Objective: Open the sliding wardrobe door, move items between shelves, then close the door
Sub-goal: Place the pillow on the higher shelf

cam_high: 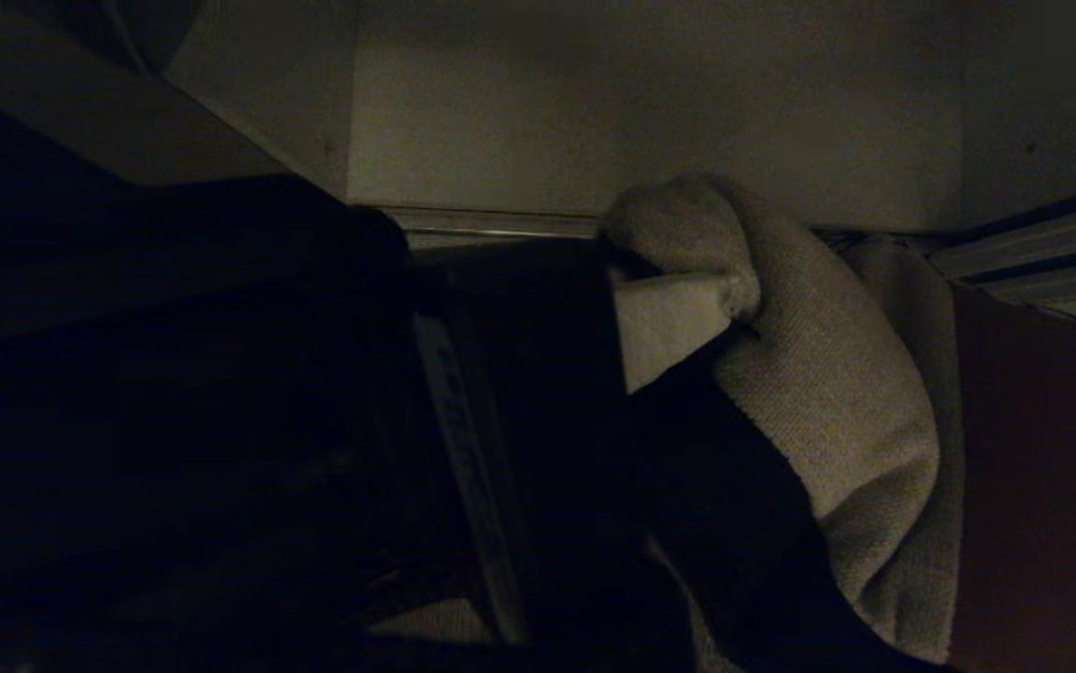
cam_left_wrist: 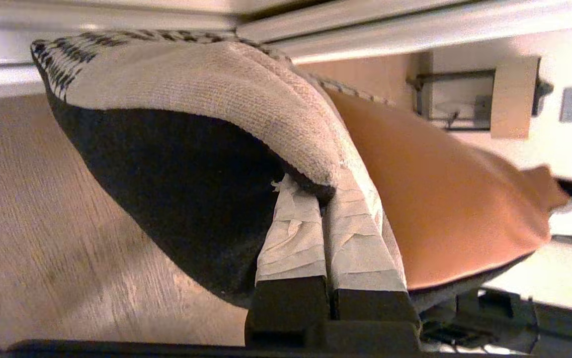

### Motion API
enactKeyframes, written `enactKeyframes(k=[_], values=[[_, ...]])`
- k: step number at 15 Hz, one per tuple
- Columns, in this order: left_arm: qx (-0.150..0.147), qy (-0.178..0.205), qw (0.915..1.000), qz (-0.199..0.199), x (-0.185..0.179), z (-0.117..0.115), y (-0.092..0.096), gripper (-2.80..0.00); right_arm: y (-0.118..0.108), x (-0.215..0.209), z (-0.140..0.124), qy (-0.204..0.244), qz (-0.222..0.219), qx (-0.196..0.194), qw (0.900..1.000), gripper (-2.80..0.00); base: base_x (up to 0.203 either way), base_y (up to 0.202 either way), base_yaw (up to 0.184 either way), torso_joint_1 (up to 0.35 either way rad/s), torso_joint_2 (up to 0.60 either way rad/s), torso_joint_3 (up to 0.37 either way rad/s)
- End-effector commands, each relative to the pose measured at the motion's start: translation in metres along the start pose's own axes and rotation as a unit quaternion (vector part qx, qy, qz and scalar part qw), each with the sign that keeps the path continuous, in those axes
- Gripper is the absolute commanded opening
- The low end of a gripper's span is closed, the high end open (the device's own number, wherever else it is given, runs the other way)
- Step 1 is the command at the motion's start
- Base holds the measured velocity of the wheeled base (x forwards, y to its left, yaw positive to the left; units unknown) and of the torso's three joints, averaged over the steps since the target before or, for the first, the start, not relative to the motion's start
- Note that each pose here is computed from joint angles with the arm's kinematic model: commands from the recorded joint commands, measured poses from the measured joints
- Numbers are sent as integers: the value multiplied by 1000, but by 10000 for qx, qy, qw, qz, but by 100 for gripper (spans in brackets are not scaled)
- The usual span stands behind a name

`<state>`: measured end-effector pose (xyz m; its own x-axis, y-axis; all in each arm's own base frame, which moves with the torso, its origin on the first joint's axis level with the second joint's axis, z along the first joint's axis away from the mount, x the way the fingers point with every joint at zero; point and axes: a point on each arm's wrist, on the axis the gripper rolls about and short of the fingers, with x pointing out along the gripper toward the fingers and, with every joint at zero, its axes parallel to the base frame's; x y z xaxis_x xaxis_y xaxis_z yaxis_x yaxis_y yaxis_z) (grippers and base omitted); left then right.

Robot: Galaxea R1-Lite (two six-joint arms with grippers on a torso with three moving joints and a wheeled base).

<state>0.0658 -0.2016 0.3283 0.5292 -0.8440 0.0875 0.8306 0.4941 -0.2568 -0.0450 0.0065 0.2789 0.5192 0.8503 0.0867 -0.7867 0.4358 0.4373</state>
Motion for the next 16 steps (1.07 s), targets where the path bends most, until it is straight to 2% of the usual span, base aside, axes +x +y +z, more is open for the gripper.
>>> enactKeyframes(k=[1, 16], values=[[0, 28, 10000, 4, 3, -2, 0, -280, -1, 2, 1, 16, -11, 34, 10000, -280, 0, 0, 0, 0, 0, 0], [65, 107, 9999, 18, 5, -8, 0, -280, -4, 4, 1, 63, -57, 90, 9999, -280, 0, 0, 0, 0, 0, 0]])
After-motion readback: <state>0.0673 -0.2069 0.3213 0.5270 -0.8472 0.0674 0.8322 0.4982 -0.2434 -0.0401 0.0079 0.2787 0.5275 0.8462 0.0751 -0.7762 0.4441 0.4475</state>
